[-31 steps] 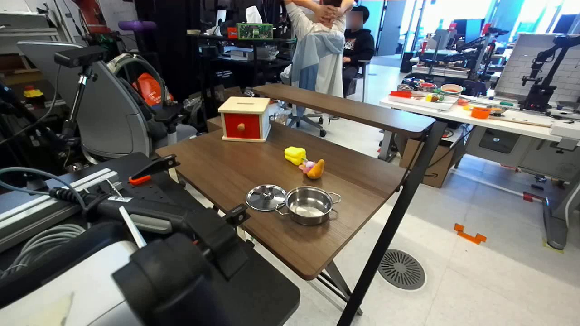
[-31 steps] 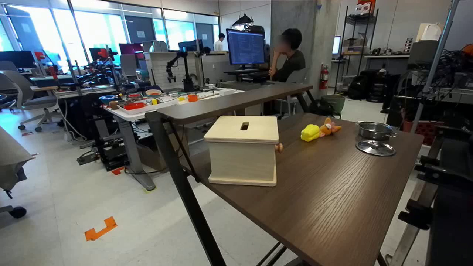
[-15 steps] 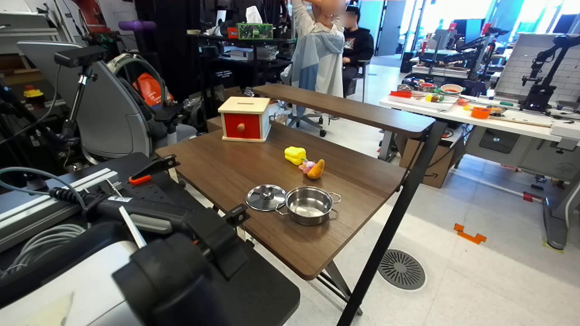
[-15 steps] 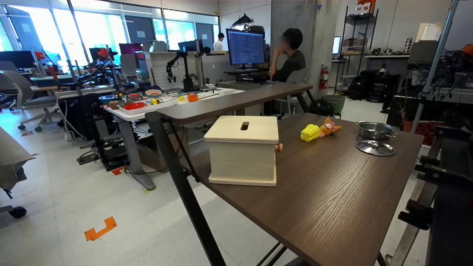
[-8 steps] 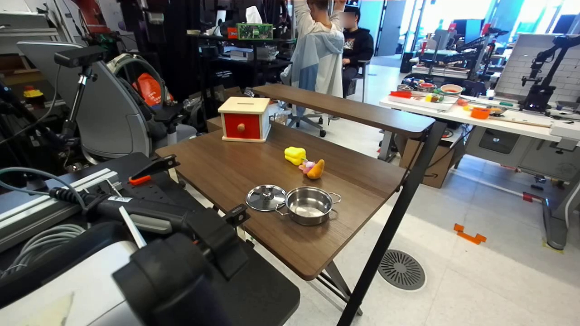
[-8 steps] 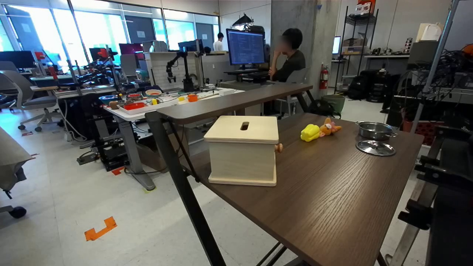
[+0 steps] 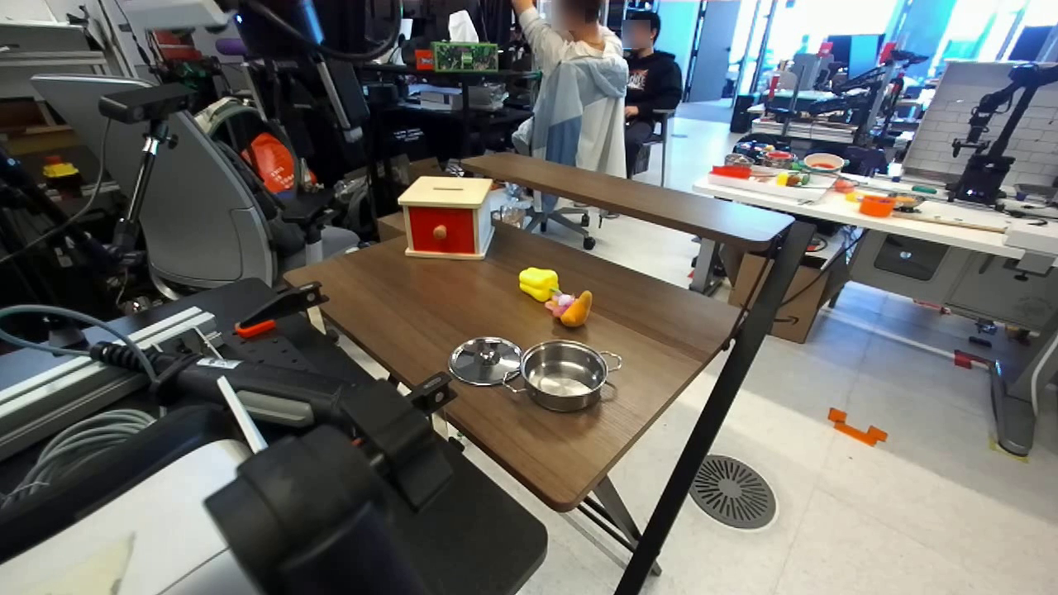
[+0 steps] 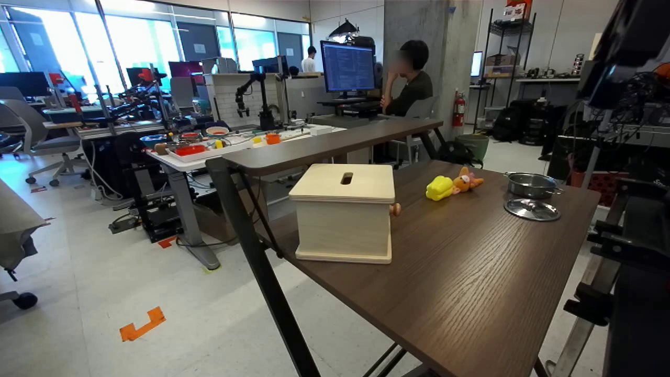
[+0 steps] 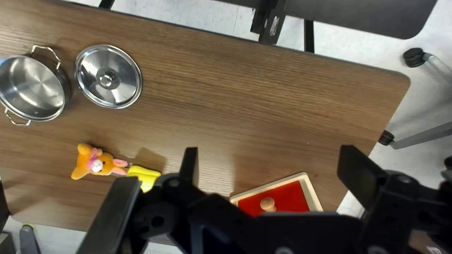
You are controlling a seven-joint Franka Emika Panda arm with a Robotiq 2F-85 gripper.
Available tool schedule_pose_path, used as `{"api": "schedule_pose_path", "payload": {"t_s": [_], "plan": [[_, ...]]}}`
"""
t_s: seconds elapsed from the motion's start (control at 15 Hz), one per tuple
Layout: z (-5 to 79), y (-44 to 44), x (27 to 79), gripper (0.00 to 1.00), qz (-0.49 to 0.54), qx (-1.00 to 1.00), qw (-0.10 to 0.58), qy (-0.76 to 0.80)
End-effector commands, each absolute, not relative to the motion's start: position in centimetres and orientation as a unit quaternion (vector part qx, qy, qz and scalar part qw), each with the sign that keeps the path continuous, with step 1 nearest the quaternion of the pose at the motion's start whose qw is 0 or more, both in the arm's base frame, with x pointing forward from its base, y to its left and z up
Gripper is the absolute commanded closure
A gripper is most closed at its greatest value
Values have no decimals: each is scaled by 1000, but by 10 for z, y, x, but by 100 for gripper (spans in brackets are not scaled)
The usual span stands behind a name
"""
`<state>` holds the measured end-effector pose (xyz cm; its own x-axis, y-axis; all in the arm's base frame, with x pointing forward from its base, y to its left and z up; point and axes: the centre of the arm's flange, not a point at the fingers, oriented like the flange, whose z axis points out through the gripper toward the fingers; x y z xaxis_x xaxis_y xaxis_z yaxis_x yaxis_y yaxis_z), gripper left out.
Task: Open the drawer
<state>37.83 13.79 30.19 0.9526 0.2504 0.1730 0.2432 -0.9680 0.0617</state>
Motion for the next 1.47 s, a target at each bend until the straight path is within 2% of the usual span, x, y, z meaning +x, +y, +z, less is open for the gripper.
{"api": "schedule_pose_path", "payload": {"t_s": [0.0,0.27,0.33,0.87,1.4], "plan": [[248,161,433,0,104,986,63,116],[226,161,464,0,94,988,85,86],[254,146,433,0,100,987,74,103],[234,154,456,0,87,988,83,93],[180,176,495,0,82,986,59,133]]}}
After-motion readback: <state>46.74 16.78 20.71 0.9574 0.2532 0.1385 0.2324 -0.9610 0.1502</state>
